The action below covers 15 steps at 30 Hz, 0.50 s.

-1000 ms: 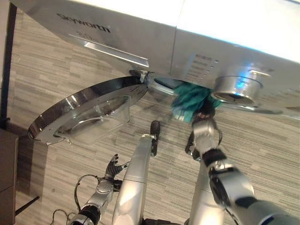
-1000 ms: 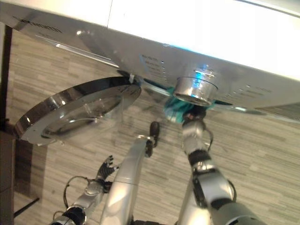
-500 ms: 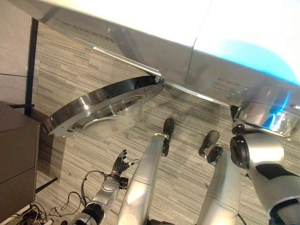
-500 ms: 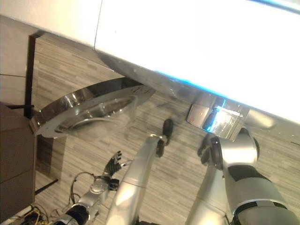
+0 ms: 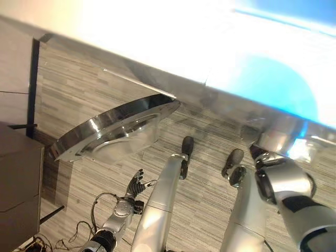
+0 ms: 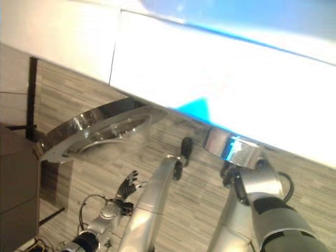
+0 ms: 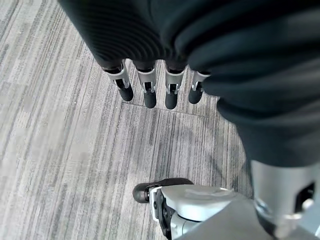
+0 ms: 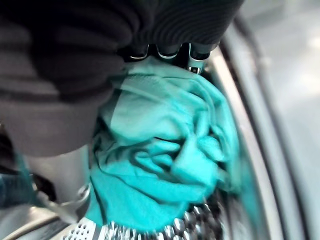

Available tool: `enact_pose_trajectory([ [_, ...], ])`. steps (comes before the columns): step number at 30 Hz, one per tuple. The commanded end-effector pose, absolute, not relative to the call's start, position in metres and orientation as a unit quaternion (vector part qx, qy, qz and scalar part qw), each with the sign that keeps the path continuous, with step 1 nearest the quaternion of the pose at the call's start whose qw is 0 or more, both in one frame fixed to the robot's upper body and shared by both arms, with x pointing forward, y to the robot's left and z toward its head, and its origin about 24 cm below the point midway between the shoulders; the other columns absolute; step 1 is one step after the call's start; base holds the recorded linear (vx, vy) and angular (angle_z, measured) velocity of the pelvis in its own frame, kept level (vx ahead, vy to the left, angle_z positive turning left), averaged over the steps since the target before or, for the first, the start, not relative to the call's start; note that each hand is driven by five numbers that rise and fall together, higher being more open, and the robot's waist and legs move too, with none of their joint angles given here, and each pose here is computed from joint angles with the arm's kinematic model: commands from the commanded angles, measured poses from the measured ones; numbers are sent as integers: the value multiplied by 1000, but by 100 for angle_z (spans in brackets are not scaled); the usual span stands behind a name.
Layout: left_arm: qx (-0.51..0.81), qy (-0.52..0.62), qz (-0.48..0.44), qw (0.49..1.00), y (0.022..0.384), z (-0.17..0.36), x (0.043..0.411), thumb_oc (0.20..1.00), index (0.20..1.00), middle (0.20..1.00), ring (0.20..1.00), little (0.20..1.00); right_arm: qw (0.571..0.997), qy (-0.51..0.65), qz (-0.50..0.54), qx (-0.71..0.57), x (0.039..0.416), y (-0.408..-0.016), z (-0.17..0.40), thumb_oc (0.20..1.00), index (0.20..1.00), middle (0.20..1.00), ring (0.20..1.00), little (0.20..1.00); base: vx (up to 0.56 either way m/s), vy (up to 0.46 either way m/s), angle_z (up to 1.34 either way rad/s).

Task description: Grab the laundry basket,head to the washer,open it,put in the laundry and shut it.

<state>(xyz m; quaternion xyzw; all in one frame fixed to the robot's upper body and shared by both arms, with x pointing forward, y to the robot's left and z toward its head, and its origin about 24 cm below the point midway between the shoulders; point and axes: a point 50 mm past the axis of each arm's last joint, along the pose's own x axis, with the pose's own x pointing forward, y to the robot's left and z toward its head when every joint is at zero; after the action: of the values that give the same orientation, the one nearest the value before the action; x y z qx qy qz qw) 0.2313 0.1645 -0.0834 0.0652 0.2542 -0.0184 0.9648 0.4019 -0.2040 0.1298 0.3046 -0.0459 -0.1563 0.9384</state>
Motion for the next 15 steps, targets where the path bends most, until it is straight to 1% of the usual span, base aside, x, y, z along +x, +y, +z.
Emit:
enact_pose_trajectory([
  [1,55,272,-3,961,167,-90,229,1000,1000,1000,1000,1000,934,-46,-171,312,395,-214,115,1000,1000,1000,1000,1000,-66,-24,-2],
  [4,63,279,-2,958,170,-93,229,1000,1000,1000,1000,1000,941,-3,-172,290,383,-214,82,1000,1000,1000,1000,1000,-87,-30,0],
  [5,68,284,-2,956,171,-94,228,1000,1000,1000,1000,1000,938,13,-175,300,377,-211,68,1000,1000,1000,1000,1000,-54,-22,3],
  [6,68,284,-2,956,171,-95,227,1000,1000,1000,1000,1000,937,13,-175,300,376,-211,67,1000,1000,1000,1000,1000,-63,-26,2],
  [7,73,302,7,950,175,-100,224,1000,1000,1000,1000,1000,928,44,-181,324,362,-207,39,1000,1000,1000,1000,1000,-70,-31,-6],
  [8,74,324,13,943,177,-108,217,1000,1000,1000,1000,1000,923,92,-192,319,340,-207,5,1000,1000,1000,1000,1000,-82,-56,-8],
  [10,81,345,18,935,181,-115,207,1000,1000,1000,1000,1000,923,155,-200,290,314,-206,-31,1000,1000,1000,1000,1000,-20,-69,-9],
  [11,87,367,18,926,183,-123,196,1000,1000,1000,1000,1000,918,209,-203,270,286,-205,-61,1000,1000,1000,1000,1000,11,-62,-10],
  [12,87,367,18,926,183,-123,196,1000,1000,1000,1000,1000,918,210,-203,270,285,-204,-61,1000,1000,1000,1000,1000,14,-88,-11],
  [15,116,398,5,910,187,-133,180,1000,1000,1000,1000,1000,919,280,-188,205,243,-208,-94,1000,1000,1000,1000,1000,-37,-62,-9],
])
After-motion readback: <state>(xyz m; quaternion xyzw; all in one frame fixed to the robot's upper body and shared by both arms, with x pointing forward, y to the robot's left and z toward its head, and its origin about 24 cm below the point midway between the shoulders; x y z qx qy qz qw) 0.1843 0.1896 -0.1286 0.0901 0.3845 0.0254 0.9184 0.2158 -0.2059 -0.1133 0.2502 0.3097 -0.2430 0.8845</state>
